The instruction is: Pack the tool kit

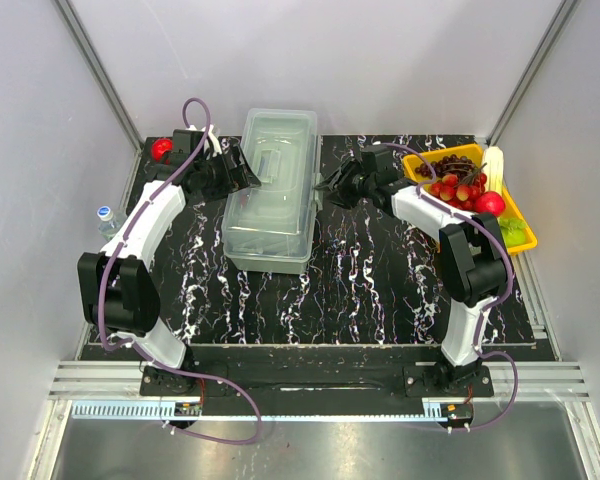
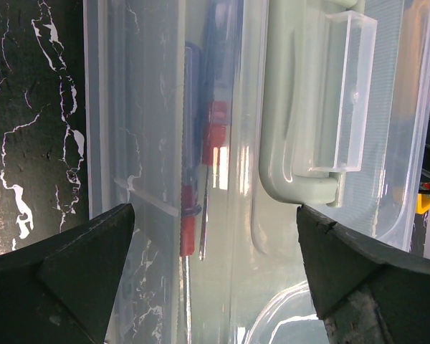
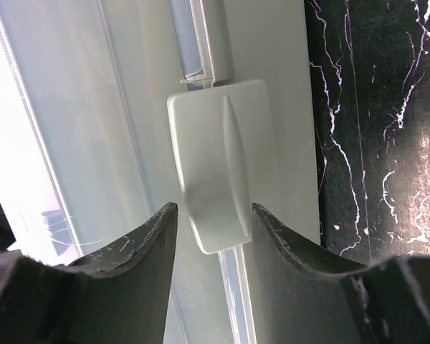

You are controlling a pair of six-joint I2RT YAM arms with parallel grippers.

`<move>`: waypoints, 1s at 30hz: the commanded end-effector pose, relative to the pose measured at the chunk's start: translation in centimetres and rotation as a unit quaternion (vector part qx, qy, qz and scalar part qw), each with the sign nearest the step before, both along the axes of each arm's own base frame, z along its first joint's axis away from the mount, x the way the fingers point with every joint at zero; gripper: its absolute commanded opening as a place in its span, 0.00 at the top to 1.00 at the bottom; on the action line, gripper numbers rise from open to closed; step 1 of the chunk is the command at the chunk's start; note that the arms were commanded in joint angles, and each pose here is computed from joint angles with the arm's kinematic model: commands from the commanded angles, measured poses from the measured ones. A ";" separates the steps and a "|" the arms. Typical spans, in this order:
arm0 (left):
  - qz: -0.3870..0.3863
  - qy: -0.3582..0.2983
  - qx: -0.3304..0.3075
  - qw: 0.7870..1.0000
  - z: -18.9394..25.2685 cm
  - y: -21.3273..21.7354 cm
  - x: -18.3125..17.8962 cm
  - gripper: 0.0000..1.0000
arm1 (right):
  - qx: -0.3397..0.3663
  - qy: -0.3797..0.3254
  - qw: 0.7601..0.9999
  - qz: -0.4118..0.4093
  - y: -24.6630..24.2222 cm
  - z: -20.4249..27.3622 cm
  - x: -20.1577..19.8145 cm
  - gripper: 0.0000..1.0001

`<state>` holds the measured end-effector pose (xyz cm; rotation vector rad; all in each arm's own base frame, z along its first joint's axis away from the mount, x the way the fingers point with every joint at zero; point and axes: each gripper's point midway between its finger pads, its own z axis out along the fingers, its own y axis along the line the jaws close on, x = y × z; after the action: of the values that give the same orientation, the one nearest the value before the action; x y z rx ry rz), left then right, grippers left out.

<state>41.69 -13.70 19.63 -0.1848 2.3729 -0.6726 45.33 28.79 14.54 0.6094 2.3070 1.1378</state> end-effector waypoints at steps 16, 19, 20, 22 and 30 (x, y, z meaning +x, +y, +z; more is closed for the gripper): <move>0.019 0.100 0.076 0.992 -7.2 2.3 -2.2 0.04 | 0.080 -0.102 0.991 0.038 3.1 8.3 -0.7 0.53; 0.020 0.101 0.077 0.992 -7.3 2.4 -2.2 0.03 | 0.056 -0.098 0.993 0.030 2.6 7.9 -0.6 0.53; 0.020 0.101 0.077 0.992 -7.3 2.4 -2.2 0.03 | 0.037 -0.087 0.995 0.020 2.1 6.8 -0.5 0.52; 0.019 0.100 0.076 0.992 -7.3 2.3 -2.1 0.04 | 0.010 -0.064 0.998 0.008 1.4 4.7 -0.6 0.48; 0.019 0.102 0.078 0.991 -7.4 2.4 -2.2 0.04 | -0.021 -0.047 0.999 0.001 0.2 1.0 -0.2 0.33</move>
<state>41.72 -13.67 19.60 -0.1850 2.3719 -0.6721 45.30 28.28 14.90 0.5985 2.2643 1.0894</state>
